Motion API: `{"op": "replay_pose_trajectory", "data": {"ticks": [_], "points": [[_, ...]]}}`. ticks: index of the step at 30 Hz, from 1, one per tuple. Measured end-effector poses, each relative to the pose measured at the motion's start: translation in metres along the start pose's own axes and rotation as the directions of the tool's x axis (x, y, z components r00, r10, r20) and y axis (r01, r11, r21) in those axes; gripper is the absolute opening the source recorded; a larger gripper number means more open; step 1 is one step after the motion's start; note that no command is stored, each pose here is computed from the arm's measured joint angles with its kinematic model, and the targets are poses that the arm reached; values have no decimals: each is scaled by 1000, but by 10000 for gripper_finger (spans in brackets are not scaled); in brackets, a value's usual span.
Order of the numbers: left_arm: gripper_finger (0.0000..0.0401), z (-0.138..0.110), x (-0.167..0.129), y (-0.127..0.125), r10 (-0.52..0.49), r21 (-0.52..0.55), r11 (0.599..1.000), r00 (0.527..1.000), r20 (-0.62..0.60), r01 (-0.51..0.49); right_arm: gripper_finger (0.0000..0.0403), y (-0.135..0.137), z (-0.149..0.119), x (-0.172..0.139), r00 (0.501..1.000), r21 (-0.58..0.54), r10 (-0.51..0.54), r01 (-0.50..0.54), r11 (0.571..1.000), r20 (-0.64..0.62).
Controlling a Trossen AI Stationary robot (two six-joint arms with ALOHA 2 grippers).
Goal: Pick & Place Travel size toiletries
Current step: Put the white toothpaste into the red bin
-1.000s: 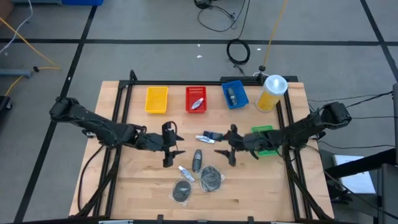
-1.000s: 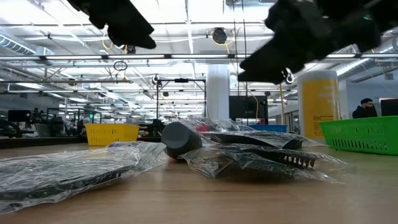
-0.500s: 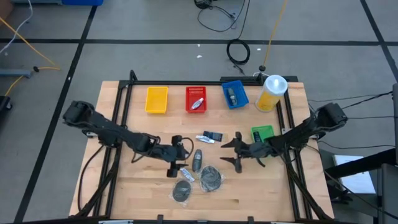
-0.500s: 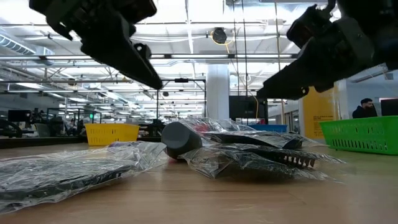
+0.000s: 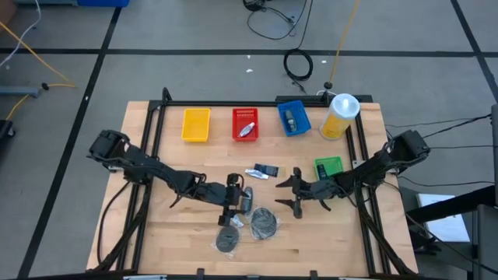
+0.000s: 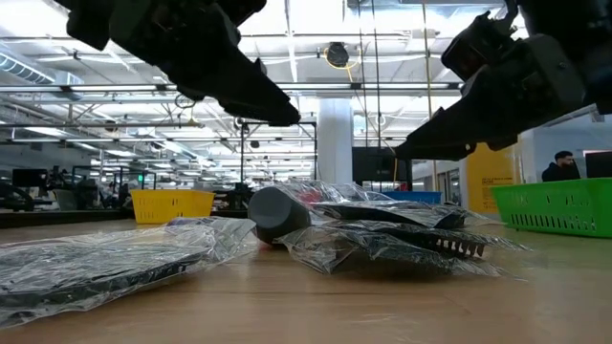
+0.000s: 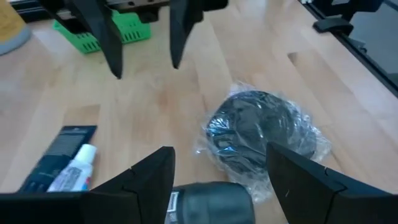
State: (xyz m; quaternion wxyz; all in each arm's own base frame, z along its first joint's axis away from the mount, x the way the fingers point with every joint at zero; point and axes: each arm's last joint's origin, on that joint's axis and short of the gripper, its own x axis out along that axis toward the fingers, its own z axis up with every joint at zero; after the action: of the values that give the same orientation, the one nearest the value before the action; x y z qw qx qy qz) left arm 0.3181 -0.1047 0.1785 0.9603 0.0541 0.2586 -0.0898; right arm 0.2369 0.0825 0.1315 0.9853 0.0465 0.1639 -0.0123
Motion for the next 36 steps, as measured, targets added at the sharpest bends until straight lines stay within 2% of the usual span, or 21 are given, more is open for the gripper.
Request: {"op": "replay_pose_trajectory", "data": {"ticks": [3, 5, 7, 9, 13, 15, 17, 19, 22, 26, 30, 33, 36], "points": [[272, -5, 6, 2, -12, -19, 1000, 1000, -18, 12, 249, 0, 0, 0, 1000, 12, -1, 1, 1000, -4], [291, -8, 8, 6, 0, -87, 996, 999, -36, -3, 249, 0, 0, 0, 1000, 22, 0, 0, 1000, -2], [309, -10, 10, 10, 38, -199, 979, 998, -47, -47, 249, 0, 0, 0, 1000, 31, -1, 1, 1000, -2], [322, -12, 10, 14, 96, -330, 937, 994, -61, -111, 249, 0, -1, 0, 1000, 41, -3, 3, 999, -7], [331, -16, 10, 16, 160, -535, 823, 982, -99, -188, 249, 0, -1, 0, 1000, 49, -5, 5, 999, -6], [328, -17, 10, 17, 185, -604, 767, 976, -115, -217, 249, 0, -1, 0, 1000, 47, -6, 7, 999, -6], [321, -19, 9, 18, 224, -625, 737, 966, -133, -257, 249, 0, -1, 0, 1000, 44, -8, 8, 999, -6], [312, -22, 8, 21, 286, -593, 737, 945, -159, -323, 249, -1, -1, 0, 1000, 32, -9, 10, 999, -6], [298, -24, 8, 33, 368, -455, 791, 912, -181, -409, 249, -1, -1, 0, 1000, 18, -12, 12, 1000, -5], [276, -26, 8, 49, 401, -183, 881, 894, -201, -436, 249, -1, -1, 0, 1000, 16, -12, 12, 1000, -6], [254, -26, 8, 63, 426, 36, 903, 880, -209, -429, 249, -1, -1, 0, 1000, 20, -11, 11, 1000, -12], [240, -27, 8, 77, 428, 56, 903, 878, -215, -427, 249, -1, -1, 0, 1000, 20, -11, 12, 1000, -12], [230, -29, 8, 88, 356, 21, 932, 908, -222, -361, 249, -1, -1, 0, 1000, 20, -11, 11, 1000, -12]]}}
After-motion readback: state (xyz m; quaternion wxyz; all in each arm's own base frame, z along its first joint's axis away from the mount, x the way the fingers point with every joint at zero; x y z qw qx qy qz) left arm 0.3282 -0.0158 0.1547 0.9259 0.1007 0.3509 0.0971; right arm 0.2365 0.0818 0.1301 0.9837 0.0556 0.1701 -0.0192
